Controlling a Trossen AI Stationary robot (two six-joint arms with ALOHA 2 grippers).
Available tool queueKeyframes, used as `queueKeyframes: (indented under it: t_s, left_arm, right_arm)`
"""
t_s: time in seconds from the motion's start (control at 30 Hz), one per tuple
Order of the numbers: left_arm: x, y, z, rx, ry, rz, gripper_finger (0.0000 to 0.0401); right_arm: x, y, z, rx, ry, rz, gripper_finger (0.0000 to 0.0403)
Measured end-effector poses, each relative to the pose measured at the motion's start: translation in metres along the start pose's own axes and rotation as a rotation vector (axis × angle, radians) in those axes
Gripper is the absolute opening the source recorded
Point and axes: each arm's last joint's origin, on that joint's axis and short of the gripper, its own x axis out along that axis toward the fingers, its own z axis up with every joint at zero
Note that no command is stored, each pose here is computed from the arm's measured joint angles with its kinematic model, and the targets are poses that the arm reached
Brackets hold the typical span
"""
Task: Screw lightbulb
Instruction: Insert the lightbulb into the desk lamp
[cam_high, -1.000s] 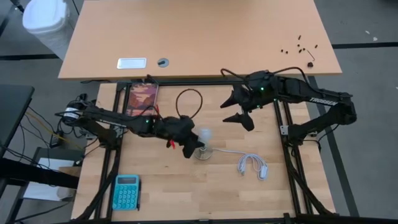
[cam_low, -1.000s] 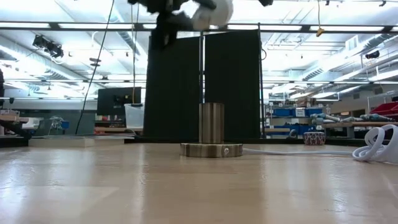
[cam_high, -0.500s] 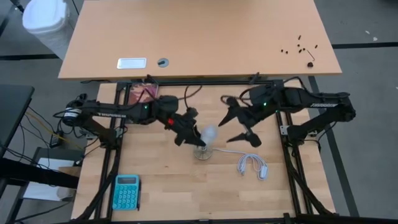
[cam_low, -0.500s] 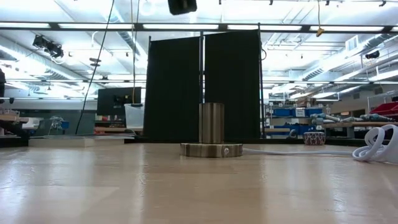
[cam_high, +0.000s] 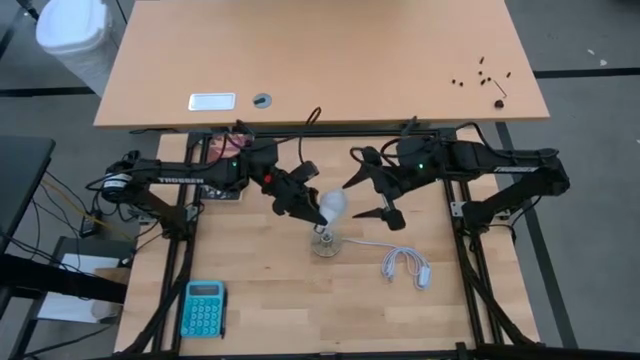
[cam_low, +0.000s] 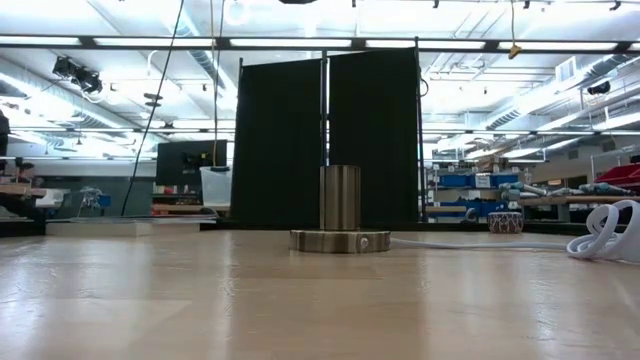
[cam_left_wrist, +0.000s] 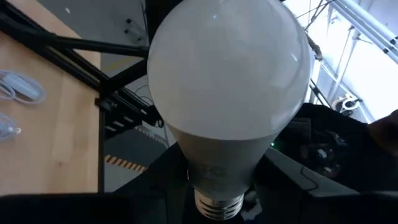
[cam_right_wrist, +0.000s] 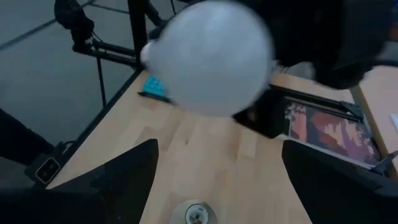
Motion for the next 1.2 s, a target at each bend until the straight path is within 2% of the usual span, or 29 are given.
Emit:
queueKeyframes:
  t_s: [0.17, 0.37, 0.53, 1.2]
  left_arm:
    - [0.000, 0.000, 0.000, -0.013, 0.007, -0.003, 0.0162]
    - [0.000, 0.001, -0.001, -0.016, 0.010, 0.000, 0.0162]
    - [0.000, 0.004, -0.003, -0.025, 0.023, 0.008, 0.0162]
    - [-0.014, 0.011, 0.008, -0.002, 0.034, 0.003, 0.0162]
  right_arm:
    - [0.002, -0.004, 0.007, 0.003, -0.088, 0.057, 0.0352]
    - [0.022, -0.008, 0.002, 0.012, -0.060, 0.083, 0.0352]
    - [0.030, -0.007, 0.007, -0.006, -0.117, 0.111, 0.0352]
    - [0.012, 0.004, 0.014, 0.018, -0.149, 0.116, 0.0342]
